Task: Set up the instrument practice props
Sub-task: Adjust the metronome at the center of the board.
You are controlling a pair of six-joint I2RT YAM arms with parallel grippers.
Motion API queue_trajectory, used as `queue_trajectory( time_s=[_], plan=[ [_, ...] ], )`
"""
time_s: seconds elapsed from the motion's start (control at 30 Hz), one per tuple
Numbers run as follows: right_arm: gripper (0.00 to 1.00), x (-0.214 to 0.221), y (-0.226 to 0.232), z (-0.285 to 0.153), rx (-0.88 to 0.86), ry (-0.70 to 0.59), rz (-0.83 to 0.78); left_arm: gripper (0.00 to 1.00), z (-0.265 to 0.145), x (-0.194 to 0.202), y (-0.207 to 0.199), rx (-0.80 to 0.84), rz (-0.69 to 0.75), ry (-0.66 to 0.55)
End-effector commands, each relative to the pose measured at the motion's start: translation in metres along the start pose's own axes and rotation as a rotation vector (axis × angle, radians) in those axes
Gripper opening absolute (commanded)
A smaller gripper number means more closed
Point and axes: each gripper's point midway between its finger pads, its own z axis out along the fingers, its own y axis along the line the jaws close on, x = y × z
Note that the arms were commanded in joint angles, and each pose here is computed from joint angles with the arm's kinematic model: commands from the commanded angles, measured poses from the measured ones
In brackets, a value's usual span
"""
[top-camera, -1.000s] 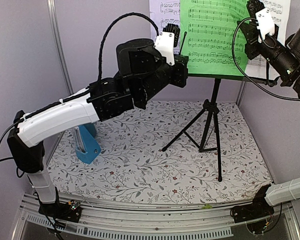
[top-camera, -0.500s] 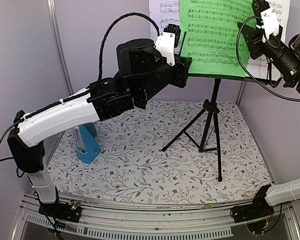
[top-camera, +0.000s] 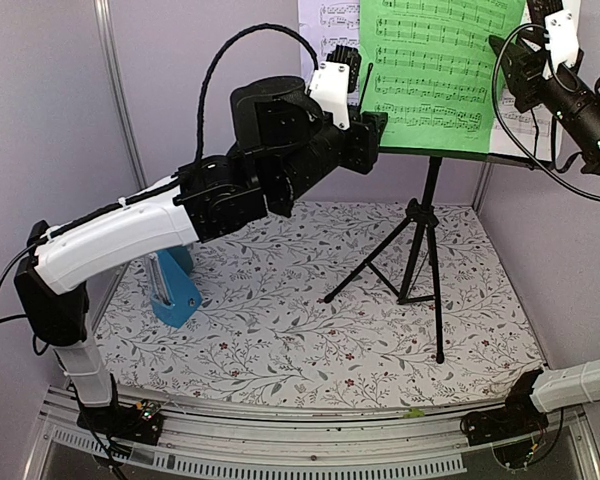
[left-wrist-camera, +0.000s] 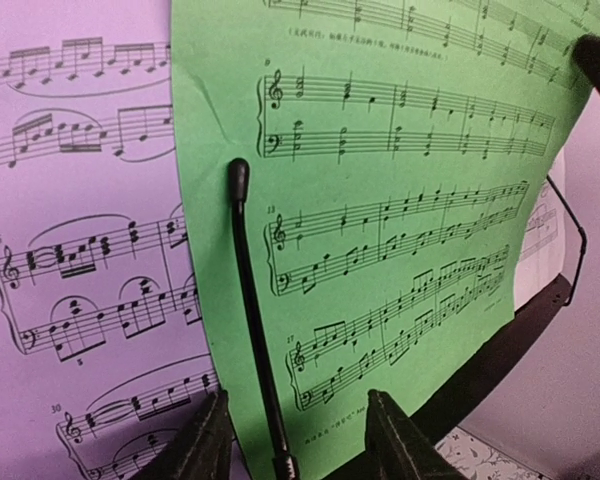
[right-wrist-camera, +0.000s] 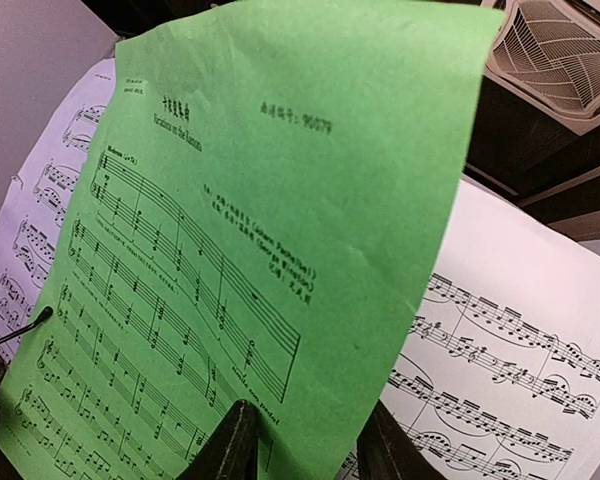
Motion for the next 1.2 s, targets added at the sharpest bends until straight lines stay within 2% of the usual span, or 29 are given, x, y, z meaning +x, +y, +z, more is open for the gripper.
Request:
queue_trajectory(
  time_s=[0.0, 0.6, 1.17],
  plan=[
    [0.36, -0.015, -0.019, -0.009, 0.045, -0.034, 0.048, 0.47, -0.010, -0.025, 0.011, 0.006, -0.020, -0.057],
    [0.37, -0.009, -0.041, 0.018, 0.248, -0.015, 0.142, 0.50, -0.034, -0.042, 0.019, 0.040, -0.039, -0.112],
    [0.42, -0.018, -0.053, 0.023, 0.312, -0.052, 0.187, 0.53, -0.058, -0.051, 0.026, 0.078, -0.052, -0.144]
  ],
)
